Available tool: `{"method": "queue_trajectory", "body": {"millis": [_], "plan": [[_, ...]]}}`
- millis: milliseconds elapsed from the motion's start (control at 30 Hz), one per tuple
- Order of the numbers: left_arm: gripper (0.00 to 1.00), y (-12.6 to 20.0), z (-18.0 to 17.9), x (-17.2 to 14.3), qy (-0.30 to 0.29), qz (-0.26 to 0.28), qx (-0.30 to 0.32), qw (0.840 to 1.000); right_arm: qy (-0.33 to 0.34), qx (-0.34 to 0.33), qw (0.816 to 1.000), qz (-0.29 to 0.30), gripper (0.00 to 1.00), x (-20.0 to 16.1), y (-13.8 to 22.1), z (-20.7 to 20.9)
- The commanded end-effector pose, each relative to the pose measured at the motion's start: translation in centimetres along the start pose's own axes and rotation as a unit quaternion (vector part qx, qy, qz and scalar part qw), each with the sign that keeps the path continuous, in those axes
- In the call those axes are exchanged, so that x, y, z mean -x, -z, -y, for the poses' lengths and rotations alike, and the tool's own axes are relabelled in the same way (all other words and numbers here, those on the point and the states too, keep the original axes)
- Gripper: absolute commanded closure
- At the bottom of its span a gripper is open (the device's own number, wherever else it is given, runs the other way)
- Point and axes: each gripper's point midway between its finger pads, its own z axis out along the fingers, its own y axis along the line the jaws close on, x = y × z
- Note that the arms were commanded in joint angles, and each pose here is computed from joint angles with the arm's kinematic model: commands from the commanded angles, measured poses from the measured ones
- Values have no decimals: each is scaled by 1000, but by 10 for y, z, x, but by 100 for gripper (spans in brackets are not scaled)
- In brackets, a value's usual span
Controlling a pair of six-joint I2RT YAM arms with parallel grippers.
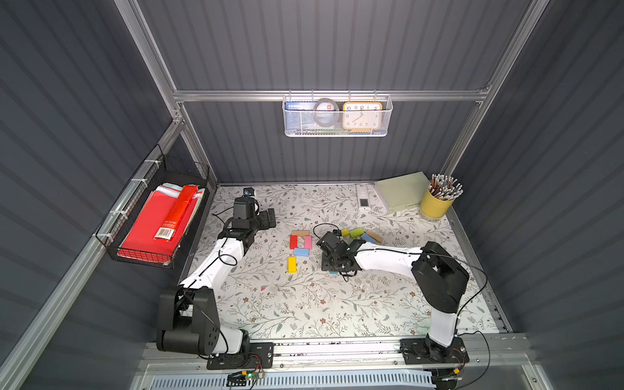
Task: Assemble the number 8 with building blocks
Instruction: Assemble the building block at the center of the board.
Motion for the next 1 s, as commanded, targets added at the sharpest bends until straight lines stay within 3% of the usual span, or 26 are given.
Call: {"method": "queue_trajectory", "body": {"millis": [0, 200, 633, 833, 967], "plan": [[1, 0, -1, -6, -9, -7, -3, 1000, -1, -58, 998, -13, 43, -12, -7, 23], [1, 0, -1, -5, -9, -6, -5, 1000, -6, -45, 999, -24, 59, -21, -16, 12], [1, -1, 1, -5, -9, -6, -10, 1000, 6, -74, 997, -19, 56, -25, -19, 16], [1, 0, 2, -4, -10, -5, -12, 1000, -8, -52, 998, -31, 70, -30, -24, 4], [1, 0, 2, -3, -9, -4, -13, 1000, -12, -20, 999, -30, 71, -28, -22, -23]]}}
